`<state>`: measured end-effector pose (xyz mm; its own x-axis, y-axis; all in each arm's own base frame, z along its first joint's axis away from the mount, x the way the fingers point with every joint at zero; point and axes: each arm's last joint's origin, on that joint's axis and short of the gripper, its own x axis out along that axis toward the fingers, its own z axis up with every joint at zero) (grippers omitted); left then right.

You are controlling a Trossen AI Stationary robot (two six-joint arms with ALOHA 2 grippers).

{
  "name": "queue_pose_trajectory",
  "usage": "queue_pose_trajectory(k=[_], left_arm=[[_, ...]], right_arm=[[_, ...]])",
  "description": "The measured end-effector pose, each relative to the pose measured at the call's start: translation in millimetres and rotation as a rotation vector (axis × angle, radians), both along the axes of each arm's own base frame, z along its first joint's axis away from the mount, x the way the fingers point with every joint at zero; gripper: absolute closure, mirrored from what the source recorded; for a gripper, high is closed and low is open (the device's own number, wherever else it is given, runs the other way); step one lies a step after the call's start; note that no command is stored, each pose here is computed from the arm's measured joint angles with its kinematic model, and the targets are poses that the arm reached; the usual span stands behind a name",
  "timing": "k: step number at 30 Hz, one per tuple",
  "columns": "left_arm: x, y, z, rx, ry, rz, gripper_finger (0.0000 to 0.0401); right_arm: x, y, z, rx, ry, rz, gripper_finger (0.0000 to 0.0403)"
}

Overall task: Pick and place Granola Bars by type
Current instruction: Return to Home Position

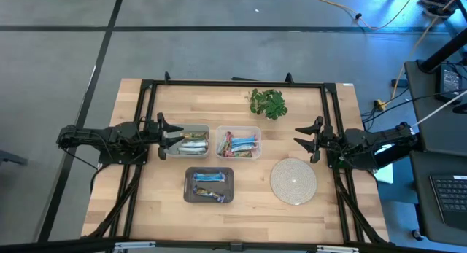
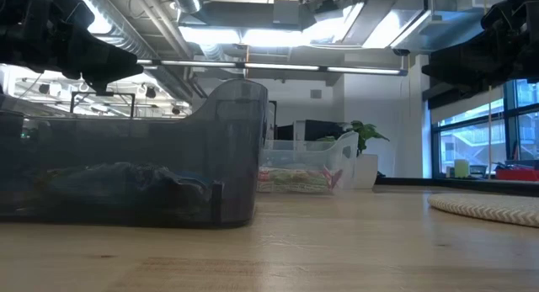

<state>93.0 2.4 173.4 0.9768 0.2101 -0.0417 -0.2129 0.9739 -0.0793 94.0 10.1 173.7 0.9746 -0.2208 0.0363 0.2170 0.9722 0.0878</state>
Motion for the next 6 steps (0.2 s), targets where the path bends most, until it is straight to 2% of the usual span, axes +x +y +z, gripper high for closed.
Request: queue_pose_trajectory(k=[6], left_arm=[[0.0,0.0,0.0,0.0,0.0,0.0,0.0237]], right_arm=[[0.0,0.0,0.0,0.0,0.0,0.0,0.0205]])
